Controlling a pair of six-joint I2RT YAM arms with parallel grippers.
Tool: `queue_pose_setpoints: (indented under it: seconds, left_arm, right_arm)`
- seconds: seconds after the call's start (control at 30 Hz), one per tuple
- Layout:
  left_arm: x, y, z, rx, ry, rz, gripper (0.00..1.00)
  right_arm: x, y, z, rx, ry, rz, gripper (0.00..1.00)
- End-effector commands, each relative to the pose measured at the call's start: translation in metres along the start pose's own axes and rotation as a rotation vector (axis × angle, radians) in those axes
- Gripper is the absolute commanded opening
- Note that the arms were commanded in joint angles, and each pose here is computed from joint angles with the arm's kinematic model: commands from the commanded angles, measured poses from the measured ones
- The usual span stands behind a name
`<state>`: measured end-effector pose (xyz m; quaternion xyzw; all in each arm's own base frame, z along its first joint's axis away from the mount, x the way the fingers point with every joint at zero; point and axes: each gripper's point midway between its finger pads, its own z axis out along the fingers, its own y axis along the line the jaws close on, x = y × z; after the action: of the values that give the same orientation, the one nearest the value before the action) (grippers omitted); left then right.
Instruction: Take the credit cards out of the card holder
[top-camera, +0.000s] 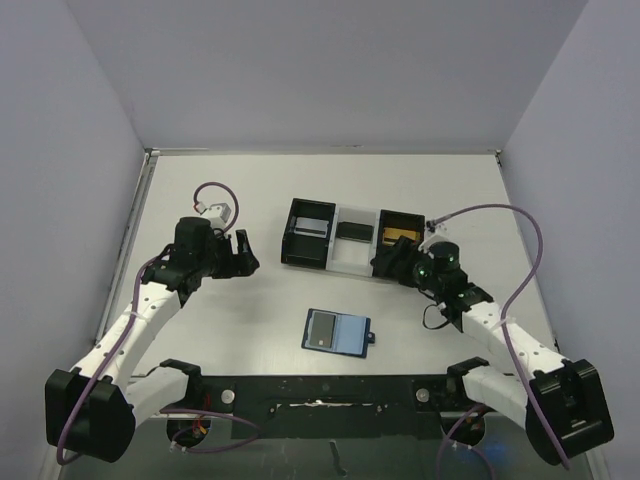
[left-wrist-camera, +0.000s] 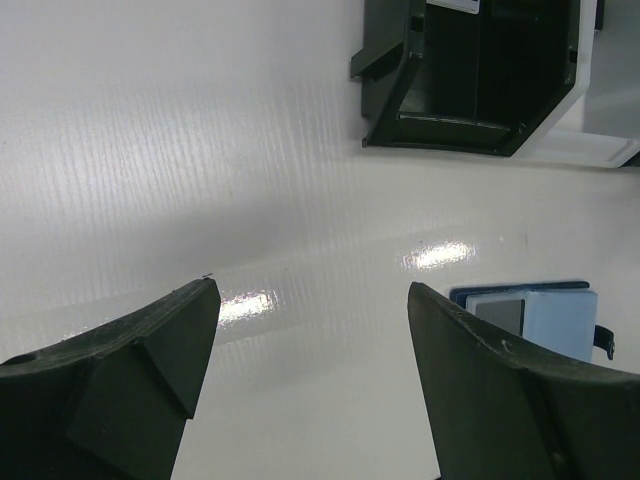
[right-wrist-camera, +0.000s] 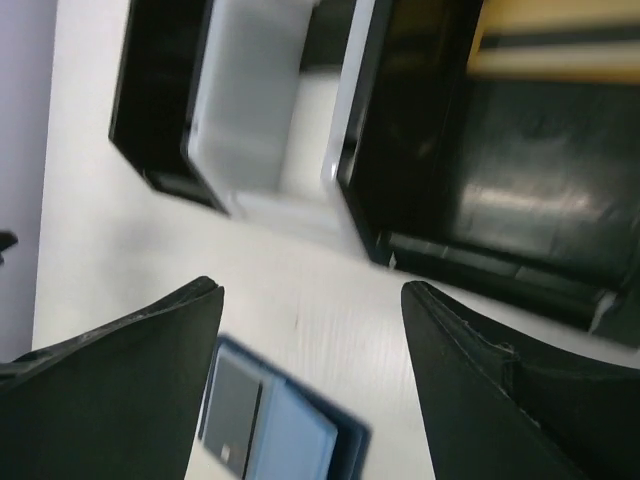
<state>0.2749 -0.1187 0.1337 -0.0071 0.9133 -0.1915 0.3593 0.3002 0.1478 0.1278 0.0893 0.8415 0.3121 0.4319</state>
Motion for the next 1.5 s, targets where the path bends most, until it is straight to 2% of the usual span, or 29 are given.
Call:
queue_pose_setpoints:
  seconds: [0.0,0.13,0.3,0.6,1.17,1.3,1.47]
  left_arm:
    - [-0.018,-0.008,-0.005,0.041,-0.064,0.032,0.76]
    - [-0.015,-0.007,-0.002,0.037,-0.048,0.031,0.75]
    - [-0.012,-0.005,0.002,0.03,-0.03,0.03,0.76]
    - [-0.011,-0.001,0.004,0.009,-0.022,0.028,0.75]
    - [-0.008,-0.004,0.006,0.024,-0.007,0.031,0.75]
    - [-0.008,-0.006,0.006,0.035,-0.005,0.032,0.75]
    - [-0.007,-0.009,0.006,0.054,0.0,0.032,0.75]
  right_arm:
    - [0.029,0.042,-0.014,-0.049,0.01,0.127,0.73]
    - [0.053,0.047,-0.019,0.017,0.007,0.082,0.72]
    - [0.058,0.049,-0.006,0.071,0.05,0.028,0.7]
    - [0.052,0.006,0.024,0.369,0.153,-0.089,0.7]
    - [0.039,-0.038,0.034,0.433,0.197,-0.102,0.73]
    - [0.034,-0.034,0.032,0.409,0.187,-0.114,0.73]
    - [0.025,-0.006,0.018,0.306,0.153,-0.121,0.75]
